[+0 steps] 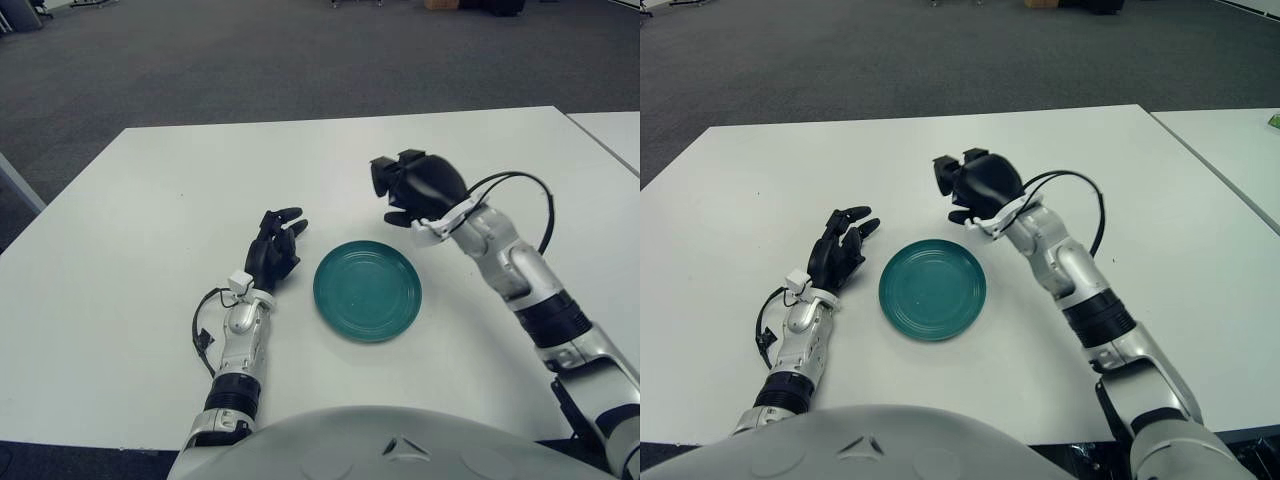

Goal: Put the gum into the plate.

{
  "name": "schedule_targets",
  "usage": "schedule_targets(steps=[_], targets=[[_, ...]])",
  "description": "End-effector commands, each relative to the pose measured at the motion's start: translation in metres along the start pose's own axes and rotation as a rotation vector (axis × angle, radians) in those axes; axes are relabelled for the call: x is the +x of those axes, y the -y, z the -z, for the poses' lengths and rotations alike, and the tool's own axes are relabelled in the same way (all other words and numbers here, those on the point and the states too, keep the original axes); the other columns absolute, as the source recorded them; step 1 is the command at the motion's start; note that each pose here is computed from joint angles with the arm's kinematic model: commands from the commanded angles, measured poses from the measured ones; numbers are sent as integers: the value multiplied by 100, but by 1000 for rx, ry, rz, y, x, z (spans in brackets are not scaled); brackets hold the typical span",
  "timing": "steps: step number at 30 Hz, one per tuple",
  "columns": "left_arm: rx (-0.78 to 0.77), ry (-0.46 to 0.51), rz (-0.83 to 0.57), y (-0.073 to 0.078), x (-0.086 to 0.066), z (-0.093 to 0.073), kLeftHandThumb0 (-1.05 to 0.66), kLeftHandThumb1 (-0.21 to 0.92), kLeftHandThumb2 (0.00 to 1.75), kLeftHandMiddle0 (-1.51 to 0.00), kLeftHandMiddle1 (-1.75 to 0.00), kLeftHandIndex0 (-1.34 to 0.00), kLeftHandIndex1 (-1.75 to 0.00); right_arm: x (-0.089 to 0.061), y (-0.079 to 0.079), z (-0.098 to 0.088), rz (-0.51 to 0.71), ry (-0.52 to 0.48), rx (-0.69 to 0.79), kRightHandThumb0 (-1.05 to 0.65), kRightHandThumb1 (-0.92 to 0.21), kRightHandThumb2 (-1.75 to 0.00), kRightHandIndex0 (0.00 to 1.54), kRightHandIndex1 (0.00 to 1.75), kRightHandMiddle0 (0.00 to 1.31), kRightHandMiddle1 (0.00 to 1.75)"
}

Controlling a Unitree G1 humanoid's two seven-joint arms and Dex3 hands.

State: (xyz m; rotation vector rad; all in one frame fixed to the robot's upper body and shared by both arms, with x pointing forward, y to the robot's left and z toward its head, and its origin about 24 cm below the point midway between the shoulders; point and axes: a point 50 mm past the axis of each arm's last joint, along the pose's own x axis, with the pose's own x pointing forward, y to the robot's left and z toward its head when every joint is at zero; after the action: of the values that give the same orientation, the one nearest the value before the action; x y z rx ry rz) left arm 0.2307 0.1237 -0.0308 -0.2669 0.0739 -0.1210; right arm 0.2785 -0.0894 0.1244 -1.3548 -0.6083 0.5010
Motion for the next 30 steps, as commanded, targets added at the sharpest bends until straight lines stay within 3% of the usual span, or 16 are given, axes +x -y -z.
schedule_targets(steps=[1, 7, 14, 18, 30], targets=[[-72, -139, -51, 3, -25, 32, -80, 92, 75, -38, -74, -21, -118, -1, 7, -11, 10, 25, -12, -47, -34, -129, 107, 175, 60, 175], [-65, -115, -59, 5, -28, 30, -76, 92, 76, -38, -85, -18, -120, -9, -3, -30, -54, 45, 5, -46, -38, -124, 107, 175, 57, 175], [-69, -70, -35, 8, -29, 26, -71, 92, 80, -34, -105, -10, -121, -13, -4, -38, -145, 45, 39, -45, -41, -120, 102, 175, 54, 175], [-83, -68, -46, 9, -30, 25, -67, 92, 84, -31, -106, -9, -119, -22, -21, -51, -207, 28, 106, -45, -43, -118, 99, 175, 53, 175], [-102, -82, -119, 8, -36, 27, -64, 92, 88, -26, -103, -9, -117, -18, -35, -60, -246, 36, 105, -43, -48, -111, 95, 175, 49, 175]])
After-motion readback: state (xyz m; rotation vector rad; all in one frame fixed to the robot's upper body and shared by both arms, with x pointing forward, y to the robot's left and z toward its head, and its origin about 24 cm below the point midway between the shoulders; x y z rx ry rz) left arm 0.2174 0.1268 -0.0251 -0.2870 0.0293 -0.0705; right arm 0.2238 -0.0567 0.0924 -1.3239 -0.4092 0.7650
